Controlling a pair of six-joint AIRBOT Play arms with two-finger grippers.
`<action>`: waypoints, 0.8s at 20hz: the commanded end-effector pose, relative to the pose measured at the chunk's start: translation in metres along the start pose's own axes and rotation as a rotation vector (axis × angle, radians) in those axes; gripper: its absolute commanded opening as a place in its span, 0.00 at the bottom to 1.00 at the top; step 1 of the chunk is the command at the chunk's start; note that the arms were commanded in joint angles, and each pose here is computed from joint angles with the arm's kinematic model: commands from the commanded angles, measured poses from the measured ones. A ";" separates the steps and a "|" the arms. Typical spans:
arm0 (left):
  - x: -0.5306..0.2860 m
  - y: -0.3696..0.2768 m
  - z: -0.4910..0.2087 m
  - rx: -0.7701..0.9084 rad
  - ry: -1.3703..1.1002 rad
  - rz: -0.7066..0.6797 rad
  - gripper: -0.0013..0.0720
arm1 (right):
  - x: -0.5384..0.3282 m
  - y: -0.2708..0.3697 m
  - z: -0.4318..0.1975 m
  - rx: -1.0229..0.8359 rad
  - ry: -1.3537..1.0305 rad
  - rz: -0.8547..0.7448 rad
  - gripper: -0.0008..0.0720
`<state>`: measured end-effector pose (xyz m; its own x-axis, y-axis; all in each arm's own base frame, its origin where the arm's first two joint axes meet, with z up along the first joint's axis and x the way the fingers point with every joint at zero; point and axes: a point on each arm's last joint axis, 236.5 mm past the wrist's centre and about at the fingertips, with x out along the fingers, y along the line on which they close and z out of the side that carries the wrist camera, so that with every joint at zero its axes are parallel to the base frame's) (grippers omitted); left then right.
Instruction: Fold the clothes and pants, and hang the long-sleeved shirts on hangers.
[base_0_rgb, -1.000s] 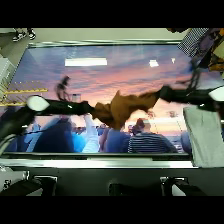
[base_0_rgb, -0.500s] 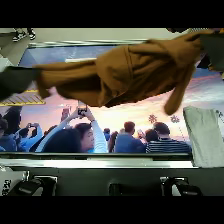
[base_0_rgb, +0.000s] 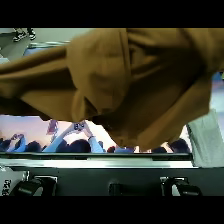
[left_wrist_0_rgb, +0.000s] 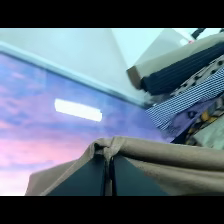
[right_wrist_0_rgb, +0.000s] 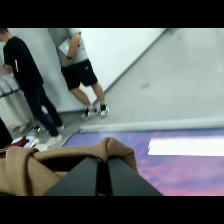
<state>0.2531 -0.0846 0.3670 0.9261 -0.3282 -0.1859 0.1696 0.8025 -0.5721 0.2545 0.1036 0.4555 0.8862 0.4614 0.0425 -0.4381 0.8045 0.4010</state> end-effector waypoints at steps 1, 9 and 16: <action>0.033 0.047 -0.053 -0.028 0.216 0.170 0.04 | 0.042 -0.044 -0.058 0.261 0.254 -0.065 0.05; 0.174 0.164 -0.194 -0.054 0.666 0.442 0.04 | 0.177 -0.183 -0.295 0.587 0.863 -0.244 0.05; 0.267 0.222 -0.250 -0.223 0.695 0.468 0.04 | 0.277 -0.288 -0.326 0.885 0.454 -0.391 0.05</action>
<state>0.4270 -0.1142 0.0240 0.4630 -0.2479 -0.8510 -0.2613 0.8792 -0.3983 0.5289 0.1388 0.0740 0.5930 0.5605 -0.5781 0.2182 0.5793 0.7854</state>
